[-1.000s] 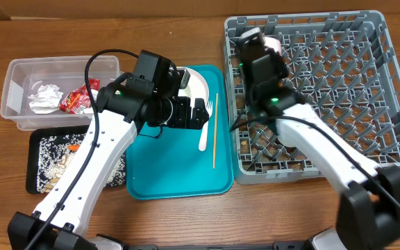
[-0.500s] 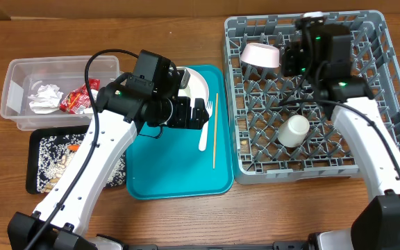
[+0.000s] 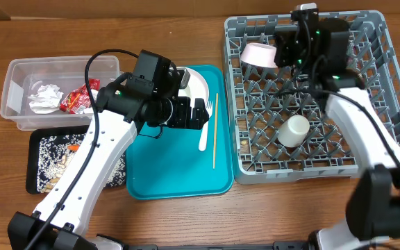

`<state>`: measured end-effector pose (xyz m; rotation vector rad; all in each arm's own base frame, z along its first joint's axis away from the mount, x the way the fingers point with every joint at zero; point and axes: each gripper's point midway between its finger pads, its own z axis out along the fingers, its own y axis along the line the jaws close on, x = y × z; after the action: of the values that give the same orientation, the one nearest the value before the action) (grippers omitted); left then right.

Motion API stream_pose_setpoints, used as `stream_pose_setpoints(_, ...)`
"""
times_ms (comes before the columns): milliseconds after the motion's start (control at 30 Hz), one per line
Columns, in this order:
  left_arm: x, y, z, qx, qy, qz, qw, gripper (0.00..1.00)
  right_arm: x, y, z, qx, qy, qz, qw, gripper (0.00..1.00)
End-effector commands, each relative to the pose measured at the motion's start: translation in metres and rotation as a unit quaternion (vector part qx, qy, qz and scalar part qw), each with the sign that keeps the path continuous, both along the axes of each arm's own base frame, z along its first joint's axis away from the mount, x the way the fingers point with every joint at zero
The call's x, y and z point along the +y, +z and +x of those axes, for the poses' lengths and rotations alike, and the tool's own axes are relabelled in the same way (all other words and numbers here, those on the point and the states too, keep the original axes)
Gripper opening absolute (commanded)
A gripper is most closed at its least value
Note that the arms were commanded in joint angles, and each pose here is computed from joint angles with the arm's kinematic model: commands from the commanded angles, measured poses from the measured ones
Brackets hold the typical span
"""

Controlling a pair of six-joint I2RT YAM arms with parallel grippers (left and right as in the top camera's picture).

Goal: Sort waste into correct bins and load items into the dishwasher
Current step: 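Lower the pink bowl into the rack's back-left slots with the right gripper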

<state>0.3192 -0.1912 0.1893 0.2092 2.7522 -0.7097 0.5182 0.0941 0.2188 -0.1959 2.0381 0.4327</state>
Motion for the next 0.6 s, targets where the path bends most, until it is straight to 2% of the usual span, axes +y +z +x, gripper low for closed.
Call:
stream_pose_setpoints(0,-0.001,0.018,0.003,-0.029,-0.004,-0.007,1.0,1.0,0.006,-0.02,0.017,0.008,0.0,0.016,1.0,0.04)
stream_pose_setpoints(233,-0.001,0.018,0.003,-0.029,-0.004,-0.007,1.0,1.0,0.014,-0.05,0.032,0.011,0.004,0.018,1.0,0.04)
stream_pose_setpoints(567,-0.001,0.018,0.003,-0.029,-0.004,-0.007,1.0,1.0,0.012,-0.089,0.011,0.098,0.002,0.01,0.995,0.04)
